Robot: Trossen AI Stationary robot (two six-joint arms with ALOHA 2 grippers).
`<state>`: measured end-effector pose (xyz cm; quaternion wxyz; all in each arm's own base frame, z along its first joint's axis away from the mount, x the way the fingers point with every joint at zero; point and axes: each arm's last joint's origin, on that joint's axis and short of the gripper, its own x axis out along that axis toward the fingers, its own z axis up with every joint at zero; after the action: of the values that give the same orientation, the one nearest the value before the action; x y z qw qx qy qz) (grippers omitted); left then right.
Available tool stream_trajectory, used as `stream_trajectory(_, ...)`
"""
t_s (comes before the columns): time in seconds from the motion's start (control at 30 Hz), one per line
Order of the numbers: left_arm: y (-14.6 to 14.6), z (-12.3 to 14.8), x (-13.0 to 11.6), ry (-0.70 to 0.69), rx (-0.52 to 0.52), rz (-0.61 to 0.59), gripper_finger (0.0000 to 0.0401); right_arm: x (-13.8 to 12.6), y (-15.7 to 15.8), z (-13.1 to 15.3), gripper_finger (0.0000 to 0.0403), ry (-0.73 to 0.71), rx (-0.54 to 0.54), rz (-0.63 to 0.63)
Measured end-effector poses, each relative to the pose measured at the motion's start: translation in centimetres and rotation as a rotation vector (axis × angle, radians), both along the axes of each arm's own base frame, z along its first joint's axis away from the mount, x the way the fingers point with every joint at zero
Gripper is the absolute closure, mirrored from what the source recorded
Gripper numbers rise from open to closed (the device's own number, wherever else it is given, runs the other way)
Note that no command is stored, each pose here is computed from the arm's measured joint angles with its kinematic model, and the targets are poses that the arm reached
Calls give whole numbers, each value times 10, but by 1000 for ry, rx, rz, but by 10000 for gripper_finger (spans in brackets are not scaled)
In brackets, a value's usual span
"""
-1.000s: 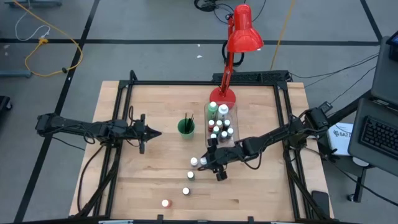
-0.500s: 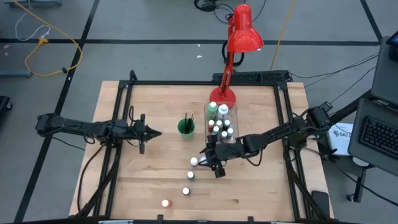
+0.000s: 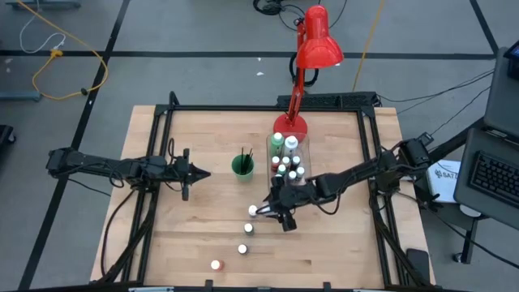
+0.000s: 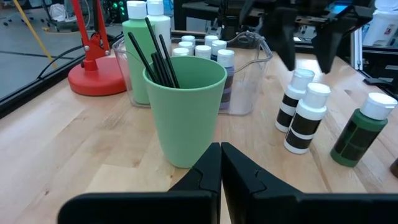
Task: Pick & Place Paint Supplies
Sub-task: Put the right small white paint bottle into the transparent bin
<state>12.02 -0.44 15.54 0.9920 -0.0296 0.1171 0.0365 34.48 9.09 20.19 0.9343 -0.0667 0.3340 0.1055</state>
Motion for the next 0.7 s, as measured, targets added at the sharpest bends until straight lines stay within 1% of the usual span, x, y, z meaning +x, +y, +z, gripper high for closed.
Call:
stream_trajectory(0.13, 0, 0, 0, -1, -1, 0, 391, -2, -1, -4, 155, 11, -4, -1)
stream_trajectory(0.4, 0, 0, 0, -1, 0, 0, 391, -6, -1, -15, 161, -49, 20, 24)
stream_trajectory(0.7, 0, 0, 0, -1, 1, 0, 391, -7, -2, -19, 168, -96, 23, 15)
